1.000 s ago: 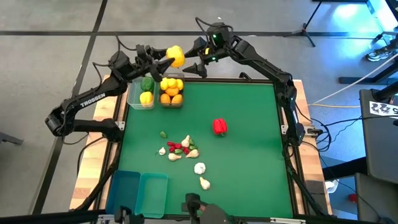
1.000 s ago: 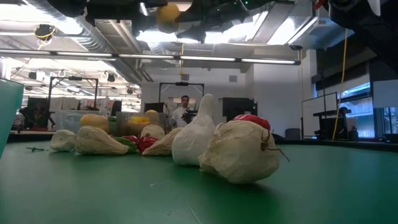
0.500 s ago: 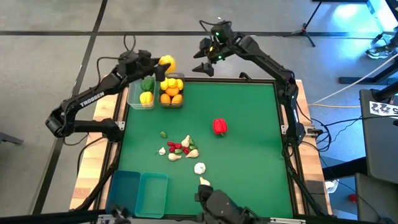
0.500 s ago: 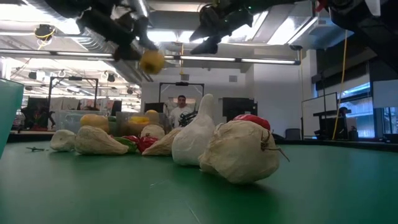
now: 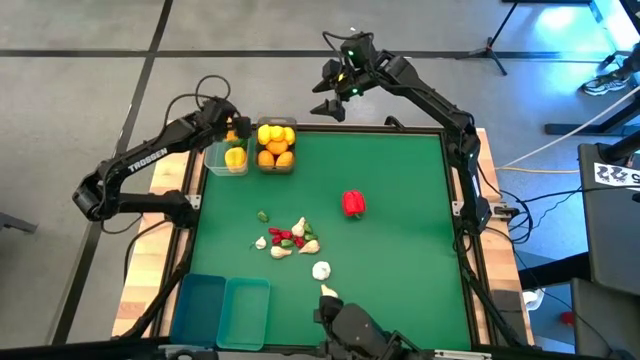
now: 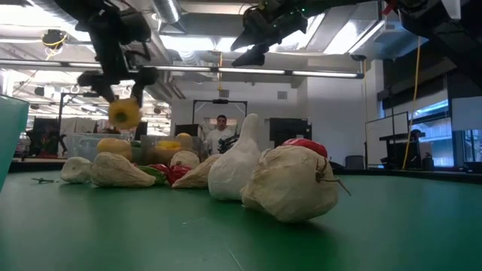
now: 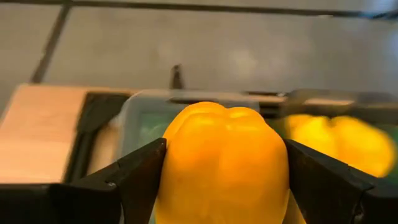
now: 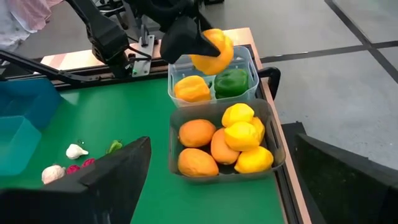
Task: Sort produce into baskets
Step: Put the yellow bell pepper into the transparent bin
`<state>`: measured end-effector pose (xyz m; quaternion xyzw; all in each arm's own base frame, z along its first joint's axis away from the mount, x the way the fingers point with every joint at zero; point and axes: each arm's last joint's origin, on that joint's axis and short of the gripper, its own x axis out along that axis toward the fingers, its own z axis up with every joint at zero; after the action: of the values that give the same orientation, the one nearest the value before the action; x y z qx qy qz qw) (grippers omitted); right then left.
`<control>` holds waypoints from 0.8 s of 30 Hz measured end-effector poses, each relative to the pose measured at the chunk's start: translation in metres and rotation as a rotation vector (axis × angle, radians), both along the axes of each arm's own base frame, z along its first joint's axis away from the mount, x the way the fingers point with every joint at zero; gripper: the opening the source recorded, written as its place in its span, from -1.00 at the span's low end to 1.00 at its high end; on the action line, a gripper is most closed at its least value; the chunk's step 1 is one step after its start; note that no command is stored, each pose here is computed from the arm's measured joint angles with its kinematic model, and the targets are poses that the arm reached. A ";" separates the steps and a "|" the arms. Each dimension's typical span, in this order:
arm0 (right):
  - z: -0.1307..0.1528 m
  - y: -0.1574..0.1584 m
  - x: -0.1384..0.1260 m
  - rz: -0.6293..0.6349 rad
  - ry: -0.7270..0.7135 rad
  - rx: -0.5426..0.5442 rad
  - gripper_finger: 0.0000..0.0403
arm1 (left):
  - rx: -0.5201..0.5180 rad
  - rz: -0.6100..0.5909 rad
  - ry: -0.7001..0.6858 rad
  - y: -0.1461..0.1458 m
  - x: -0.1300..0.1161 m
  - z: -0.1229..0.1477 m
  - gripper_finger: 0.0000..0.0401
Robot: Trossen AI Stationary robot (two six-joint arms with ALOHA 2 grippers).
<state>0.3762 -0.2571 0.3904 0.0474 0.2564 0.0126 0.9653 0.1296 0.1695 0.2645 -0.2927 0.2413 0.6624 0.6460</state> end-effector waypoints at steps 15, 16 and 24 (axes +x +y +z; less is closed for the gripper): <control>0.000 0.001 0.000 0.022 -0.009 0.013 0.91 | 0.070 0.475 -0.053 -0.010 0.009 -0.024 0.50; 0.000 0.001 0.000 0.026 -0.010 0.016 0.91 | 0.116 0.509 -0.066 -0.010 0.011 -0.024 0.50; -0.001 0.003 -0.001 0.060 0.000 0.027 0.91 | 0.178 0.581 -0.024 -0.002 0.017 -0.037 0.50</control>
<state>0.3750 -0.2544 0.3891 0.0528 0.2574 0.0449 0.9638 0.1469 0.1677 0.2280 -0.2994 0.0809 0.8346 0.4553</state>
